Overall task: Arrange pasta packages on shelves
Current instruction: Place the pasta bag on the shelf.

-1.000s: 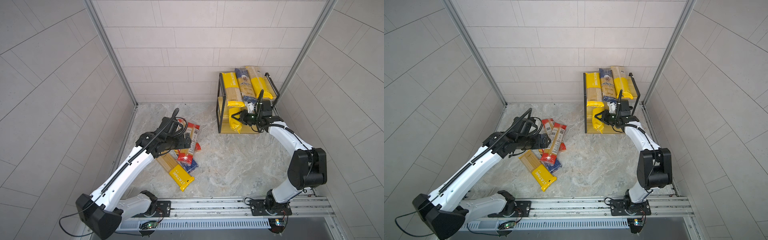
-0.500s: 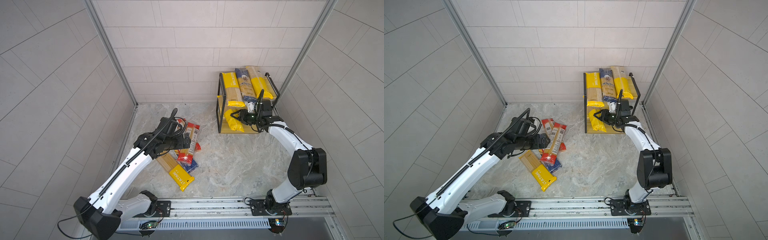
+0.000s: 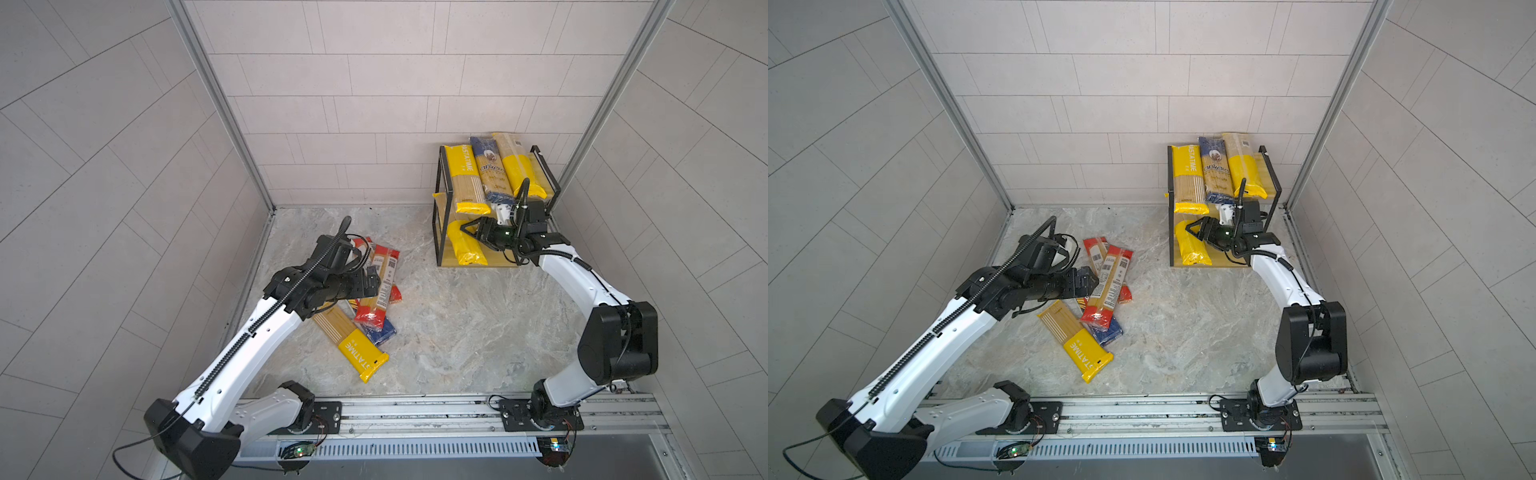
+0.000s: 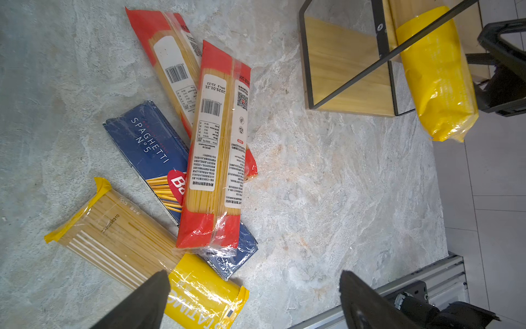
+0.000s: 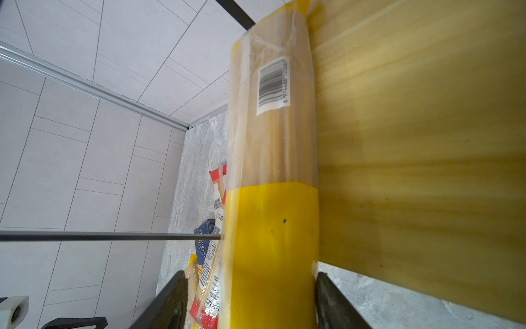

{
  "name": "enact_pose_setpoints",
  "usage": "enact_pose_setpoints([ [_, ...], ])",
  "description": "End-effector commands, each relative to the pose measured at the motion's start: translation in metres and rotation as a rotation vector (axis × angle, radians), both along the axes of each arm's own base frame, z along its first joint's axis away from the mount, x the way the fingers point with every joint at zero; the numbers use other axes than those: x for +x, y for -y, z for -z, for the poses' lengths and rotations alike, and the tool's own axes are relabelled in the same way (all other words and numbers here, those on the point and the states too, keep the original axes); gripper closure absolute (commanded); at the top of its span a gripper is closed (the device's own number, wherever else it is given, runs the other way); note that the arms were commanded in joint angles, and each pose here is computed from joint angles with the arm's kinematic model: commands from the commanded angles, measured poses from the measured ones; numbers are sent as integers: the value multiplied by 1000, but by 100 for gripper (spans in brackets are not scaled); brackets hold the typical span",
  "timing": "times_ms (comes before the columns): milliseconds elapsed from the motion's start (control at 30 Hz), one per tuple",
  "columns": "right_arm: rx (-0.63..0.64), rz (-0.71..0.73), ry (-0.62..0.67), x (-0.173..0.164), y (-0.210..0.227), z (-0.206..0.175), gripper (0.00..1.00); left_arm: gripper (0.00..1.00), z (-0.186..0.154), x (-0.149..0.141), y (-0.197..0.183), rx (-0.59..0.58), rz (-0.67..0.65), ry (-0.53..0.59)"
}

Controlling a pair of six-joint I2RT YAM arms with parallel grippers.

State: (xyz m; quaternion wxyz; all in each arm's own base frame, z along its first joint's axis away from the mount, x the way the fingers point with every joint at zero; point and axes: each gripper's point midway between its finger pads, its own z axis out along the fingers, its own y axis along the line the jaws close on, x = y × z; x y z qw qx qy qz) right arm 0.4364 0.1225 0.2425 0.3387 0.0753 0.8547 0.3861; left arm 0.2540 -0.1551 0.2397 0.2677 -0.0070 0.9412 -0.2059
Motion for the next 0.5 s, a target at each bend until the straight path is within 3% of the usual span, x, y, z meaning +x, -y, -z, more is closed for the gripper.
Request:
enact_pose_setpoints([
  [0, -22, -13, 49, -10, -1, -14, 34, 1, -1, -6, -4, -1, 8, 5],
  [467, -75, 24, -5, -41, 10, 7, 32, 1, -8, -17, -10, -16, 3, 20],
])
